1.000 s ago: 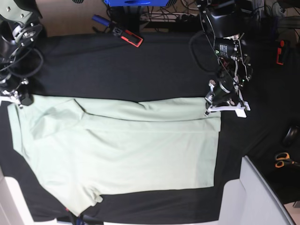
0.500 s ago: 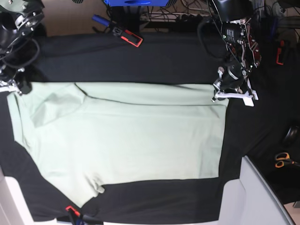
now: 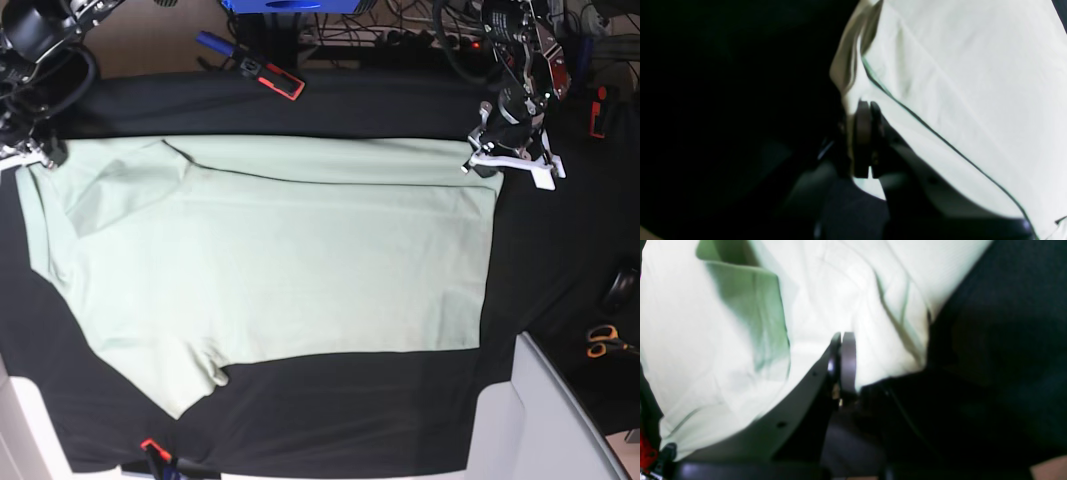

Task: Fold the T-shirt properly
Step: 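Drag the folded shirt toward the robot with both grippers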

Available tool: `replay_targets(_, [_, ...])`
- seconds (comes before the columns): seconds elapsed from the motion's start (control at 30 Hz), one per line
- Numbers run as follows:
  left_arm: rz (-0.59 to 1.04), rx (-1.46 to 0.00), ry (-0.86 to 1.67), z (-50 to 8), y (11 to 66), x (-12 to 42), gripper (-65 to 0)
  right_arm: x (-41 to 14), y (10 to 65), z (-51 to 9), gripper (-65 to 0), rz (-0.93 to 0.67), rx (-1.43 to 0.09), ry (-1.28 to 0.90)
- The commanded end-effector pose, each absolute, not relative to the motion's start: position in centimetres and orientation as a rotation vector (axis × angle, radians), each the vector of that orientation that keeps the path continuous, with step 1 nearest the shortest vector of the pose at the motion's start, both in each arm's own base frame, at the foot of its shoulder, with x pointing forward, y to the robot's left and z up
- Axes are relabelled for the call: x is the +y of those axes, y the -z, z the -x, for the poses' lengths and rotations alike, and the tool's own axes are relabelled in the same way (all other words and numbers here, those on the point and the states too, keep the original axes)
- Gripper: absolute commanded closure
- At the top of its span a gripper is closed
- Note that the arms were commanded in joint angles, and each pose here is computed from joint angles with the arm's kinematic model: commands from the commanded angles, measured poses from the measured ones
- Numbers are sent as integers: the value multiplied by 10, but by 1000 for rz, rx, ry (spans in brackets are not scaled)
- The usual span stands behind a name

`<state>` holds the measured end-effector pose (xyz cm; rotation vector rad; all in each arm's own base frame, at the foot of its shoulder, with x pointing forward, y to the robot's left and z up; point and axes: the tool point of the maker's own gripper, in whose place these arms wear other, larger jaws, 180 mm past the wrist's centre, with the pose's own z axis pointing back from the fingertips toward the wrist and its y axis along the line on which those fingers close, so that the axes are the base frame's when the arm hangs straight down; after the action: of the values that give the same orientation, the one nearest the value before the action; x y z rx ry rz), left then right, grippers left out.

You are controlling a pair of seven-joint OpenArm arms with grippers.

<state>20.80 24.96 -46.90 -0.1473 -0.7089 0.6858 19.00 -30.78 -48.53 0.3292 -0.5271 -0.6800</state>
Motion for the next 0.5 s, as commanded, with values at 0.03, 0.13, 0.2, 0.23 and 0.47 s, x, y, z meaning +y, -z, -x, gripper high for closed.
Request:
replay_targets(0.03, [116, -743, -687, -208, 462, 261, 0, -328, 470, -192, 0, -274, -588, 668])
replay_targets(0.13, [104, -720, -686, -196, 466, 263, 0, -325, 469, -183, 0, -300, -603, 687])
replay_targets(0.2, [99, -706, -681, -190, 468, 263, 0, -325, 468, -179, 0, -316, -614, 699])
replay_targets(0.23, [96, -697, -681, -186, 470, 263, 0, -325, 468, -176, 0, -316, -612, 701])
replay_targets(0.47, [76, -658, -685, -164, 477, 265, 0, -324, 471, -170, 0, -315, -600, 702])
